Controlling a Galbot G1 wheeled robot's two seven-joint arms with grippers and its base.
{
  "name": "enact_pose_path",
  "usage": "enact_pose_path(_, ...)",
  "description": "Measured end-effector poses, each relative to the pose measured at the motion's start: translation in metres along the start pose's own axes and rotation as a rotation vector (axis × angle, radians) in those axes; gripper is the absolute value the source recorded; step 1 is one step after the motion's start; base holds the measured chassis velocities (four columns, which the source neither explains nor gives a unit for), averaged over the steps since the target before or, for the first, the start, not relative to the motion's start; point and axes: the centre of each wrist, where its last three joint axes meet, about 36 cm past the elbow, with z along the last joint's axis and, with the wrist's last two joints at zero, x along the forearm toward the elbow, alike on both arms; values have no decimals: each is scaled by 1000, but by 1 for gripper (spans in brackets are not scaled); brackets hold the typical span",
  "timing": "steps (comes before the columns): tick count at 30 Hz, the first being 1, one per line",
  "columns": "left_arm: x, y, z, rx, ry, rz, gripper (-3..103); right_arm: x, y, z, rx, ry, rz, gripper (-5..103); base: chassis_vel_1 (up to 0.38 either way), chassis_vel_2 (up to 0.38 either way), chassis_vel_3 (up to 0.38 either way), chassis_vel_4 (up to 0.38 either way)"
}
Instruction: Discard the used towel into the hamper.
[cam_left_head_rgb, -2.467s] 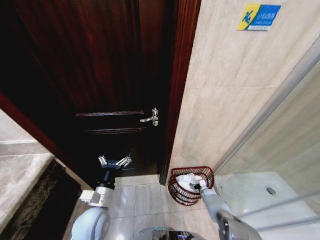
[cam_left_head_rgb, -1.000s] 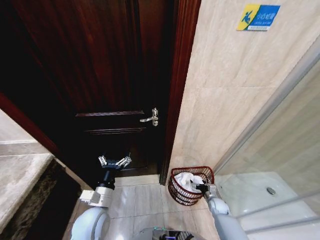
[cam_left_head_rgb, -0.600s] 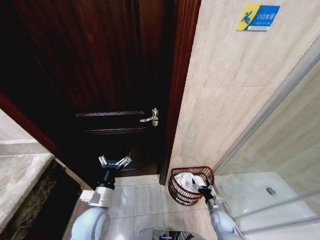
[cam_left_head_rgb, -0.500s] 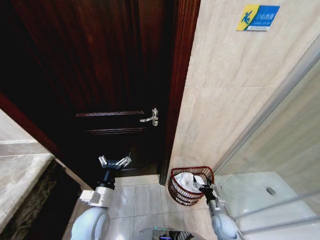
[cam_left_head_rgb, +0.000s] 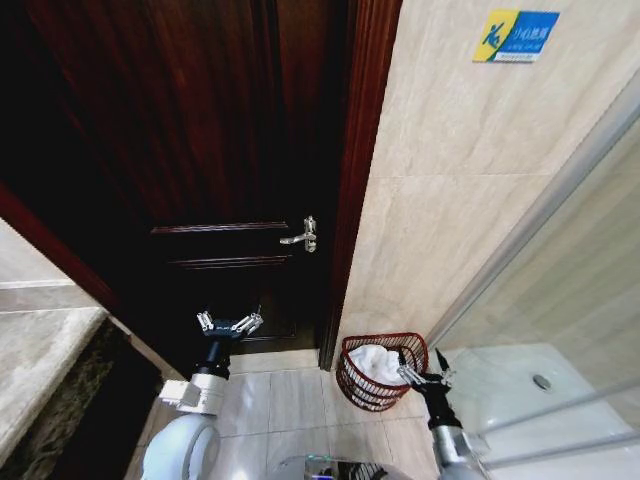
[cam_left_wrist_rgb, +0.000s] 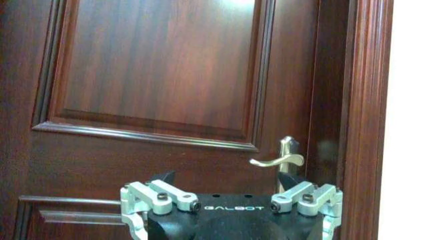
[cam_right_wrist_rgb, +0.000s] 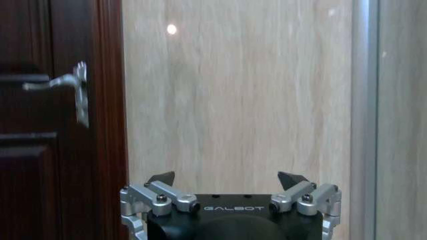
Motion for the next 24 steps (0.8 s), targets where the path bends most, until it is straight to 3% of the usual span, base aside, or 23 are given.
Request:
enact_pose_path(10, 0, 0, 0, 0, 0, 0, 100, 5, 4, -30, 37, -156, 27, 100, 0, 0, 0, 0)
enact_pose_path(15, 0, 0, 0, 0, 0, 0, 100, 5, -5, -43, 84, -252, 83, 100, 0, 0, 0, 0)
enact_pose_path(24, 0, 0, 0, 0, 0, 0, 100, 3, -12, -58, 60, -310, 117, 100, -28, -24, -25, -35)
